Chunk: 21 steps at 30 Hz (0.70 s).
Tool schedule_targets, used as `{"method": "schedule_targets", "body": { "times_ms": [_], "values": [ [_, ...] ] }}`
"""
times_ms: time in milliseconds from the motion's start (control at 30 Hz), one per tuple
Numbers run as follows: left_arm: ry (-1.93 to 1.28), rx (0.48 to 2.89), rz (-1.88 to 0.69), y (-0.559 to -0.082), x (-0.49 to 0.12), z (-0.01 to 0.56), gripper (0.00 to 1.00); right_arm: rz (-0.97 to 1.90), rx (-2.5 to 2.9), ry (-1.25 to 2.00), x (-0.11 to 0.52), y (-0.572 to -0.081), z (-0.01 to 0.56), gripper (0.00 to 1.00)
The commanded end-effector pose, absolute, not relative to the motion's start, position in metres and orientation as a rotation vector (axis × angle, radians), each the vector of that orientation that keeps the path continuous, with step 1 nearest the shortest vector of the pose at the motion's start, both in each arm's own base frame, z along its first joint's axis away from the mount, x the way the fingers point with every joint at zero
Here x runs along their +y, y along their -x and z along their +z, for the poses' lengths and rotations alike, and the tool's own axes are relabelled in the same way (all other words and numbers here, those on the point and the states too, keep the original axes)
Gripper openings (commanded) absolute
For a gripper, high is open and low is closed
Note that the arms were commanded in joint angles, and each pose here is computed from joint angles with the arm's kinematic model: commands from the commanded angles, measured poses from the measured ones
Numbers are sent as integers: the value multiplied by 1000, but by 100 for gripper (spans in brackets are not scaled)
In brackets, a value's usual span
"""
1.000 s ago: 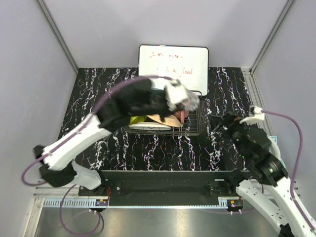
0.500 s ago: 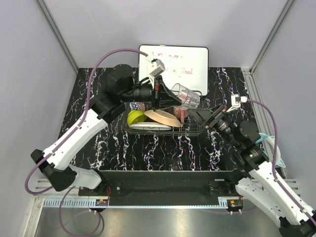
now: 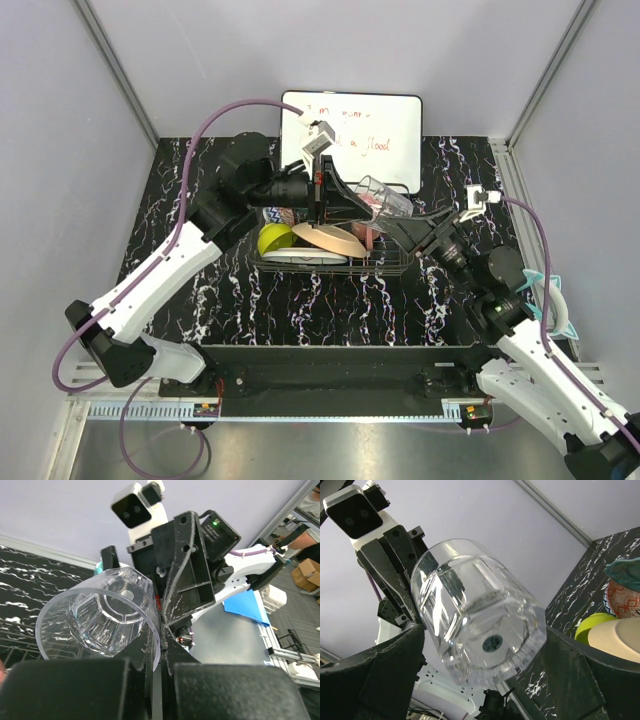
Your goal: Load the mixed dishes into the dish rack
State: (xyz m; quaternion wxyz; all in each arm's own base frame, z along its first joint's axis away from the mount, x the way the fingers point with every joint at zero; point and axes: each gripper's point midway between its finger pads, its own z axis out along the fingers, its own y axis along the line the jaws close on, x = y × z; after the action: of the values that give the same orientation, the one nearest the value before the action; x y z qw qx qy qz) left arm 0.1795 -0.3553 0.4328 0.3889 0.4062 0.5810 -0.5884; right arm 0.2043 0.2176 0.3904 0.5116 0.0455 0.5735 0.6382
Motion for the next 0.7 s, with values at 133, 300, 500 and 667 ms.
{"method": "schedule_targets", "body": {
  "times_ms": [133, 300, 500, 667],
  "values": [
    [-1062, 1394, -1563, -164, -352, 444, 0, 1638, 1230, -89, 221, -209, 414, 100],
    [-1053, 1419, -1557, -164, -350, 434, 0, 1657, 1193, -106, 212, -215, 421, 92],
    [-1040, 1470, -1554, -165, -349, 415, 0, 1679, 1153, -91, 205, -213, 430, 61],
    [-1019, 1535, -1553, -166, -348, 391, 0, 1667, 1130, -56, 202, -209, 440, 57]
  ]
}}
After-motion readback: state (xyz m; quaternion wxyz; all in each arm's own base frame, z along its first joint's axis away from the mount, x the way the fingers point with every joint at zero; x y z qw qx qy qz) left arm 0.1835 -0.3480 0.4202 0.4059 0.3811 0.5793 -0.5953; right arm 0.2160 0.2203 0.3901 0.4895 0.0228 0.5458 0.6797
